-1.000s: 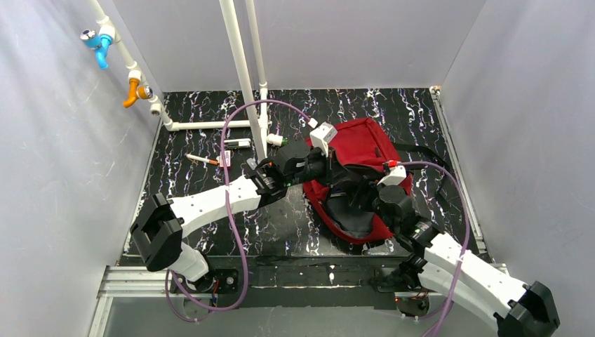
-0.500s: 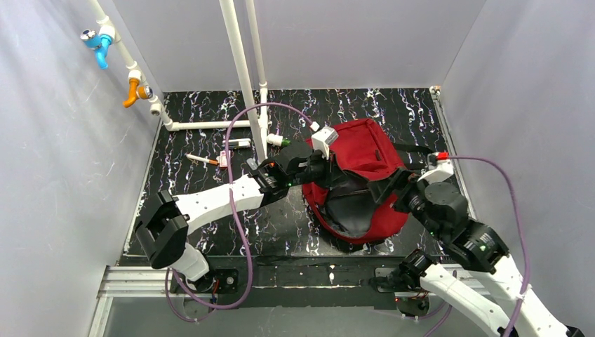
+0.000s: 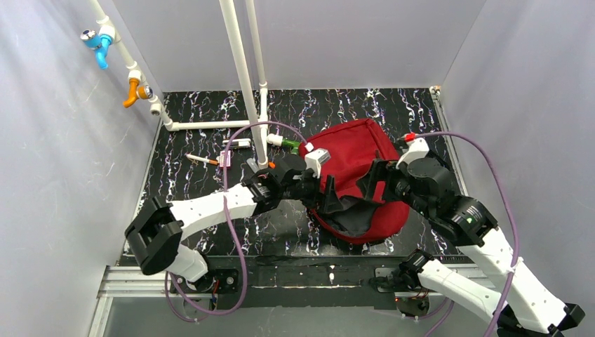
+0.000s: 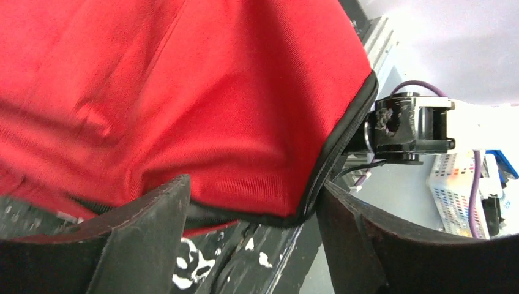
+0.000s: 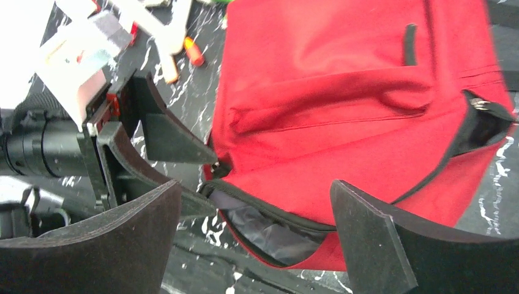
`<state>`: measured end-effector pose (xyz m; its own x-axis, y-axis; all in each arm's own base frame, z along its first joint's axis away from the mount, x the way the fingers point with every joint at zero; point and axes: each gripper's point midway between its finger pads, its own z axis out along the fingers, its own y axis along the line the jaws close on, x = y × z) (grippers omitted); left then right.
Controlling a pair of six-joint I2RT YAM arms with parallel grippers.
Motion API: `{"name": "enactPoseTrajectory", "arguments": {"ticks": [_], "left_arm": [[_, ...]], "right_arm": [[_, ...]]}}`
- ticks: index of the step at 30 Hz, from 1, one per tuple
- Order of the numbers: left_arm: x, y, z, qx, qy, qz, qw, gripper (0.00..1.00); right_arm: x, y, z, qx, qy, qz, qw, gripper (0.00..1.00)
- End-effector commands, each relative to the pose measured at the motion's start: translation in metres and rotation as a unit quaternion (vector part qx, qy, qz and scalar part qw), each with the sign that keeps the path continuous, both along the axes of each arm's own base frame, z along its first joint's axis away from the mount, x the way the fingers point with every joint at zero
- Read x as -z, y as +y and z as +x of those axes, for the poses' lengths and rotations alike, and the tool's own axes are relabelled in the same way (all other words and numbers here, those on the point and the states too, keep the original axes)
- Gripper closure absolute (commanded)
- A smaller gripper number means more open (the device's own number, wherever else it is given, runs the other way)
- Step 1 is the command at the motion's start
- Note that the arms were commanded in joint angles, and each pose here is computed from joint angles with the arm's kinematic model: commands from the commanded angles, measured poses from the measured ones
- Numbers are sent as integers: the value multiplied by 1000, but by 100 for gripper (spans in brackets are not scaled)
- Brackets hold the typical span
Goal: Pack the student bag
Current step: Zip the student bag at the center of the board.
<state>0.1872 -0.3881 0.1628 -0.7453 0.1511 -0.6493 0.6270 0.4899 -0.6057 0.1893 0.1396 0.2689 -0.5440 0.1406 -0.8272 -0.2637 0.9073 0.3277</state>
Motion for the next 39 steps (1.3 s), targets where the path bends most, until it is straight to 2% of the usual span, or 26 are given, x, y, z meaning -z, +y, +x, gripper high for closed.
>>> {"name": "enactPoseTrajectory", "arguments": {"ticks": [1,4,7,9,14,16,17,20,22,25,27,28,31,32,35,39], "left_arm": [[-9,41,0,-44,-26,48,998,27],[0,70,8,-103,-28,93,990,21],[9,97,19,-181,-17,118,976,21],[14,109,22,-213,-3,120,970,20],[18,107,19,-227,15,86,970,22],[26,107,20,-234,26,91,968,28],[29,106,21,-235,31,94,967,36],[37,104,26,-239,42,94,965,56],[43,101,28,-240,52,91,965,66],[53,96,31,-245,70,85,963,70],[53,84,33,-229,83,65,968,66],[55,80,33,-224,90,68,968,63],[63,69,33,-208,108,76,969,61],[64,67,34,-206,110,77,969,62],[73,68,32,-204,117,87,968,73],[83,67,25,-194,135,92,967,79]], "right_arm": [[-7,42,-13,-120,10,30,992,2],[2,72,-28,-195,37,73,977,10],[12,92,-34,-230,56,109,965,20],[23,98,-36,-238,75,107,962,22],[50,116,-47,-258,111,88,956,23],[73,128,-58,-265,140,61,952,28],[86,134,-64,-263,151,40,952,30],[97,144,-71,-242,122,0,963,31],[102,143,-67,-217,116,-12,969,40],[111,135,-55,-174,109,-26,978,50],[114,128,-46,-142,97,-32,985,56],[116,124,-42,-130,92,-36,987,58],[117,120,-36,-115,78,-39,990,60],[118,120,-35,-115,76,-41,990,60],[123,124,-35,-122,78,-51,988,61],[134,125,-32,-118,80,-66,988,61]]}}
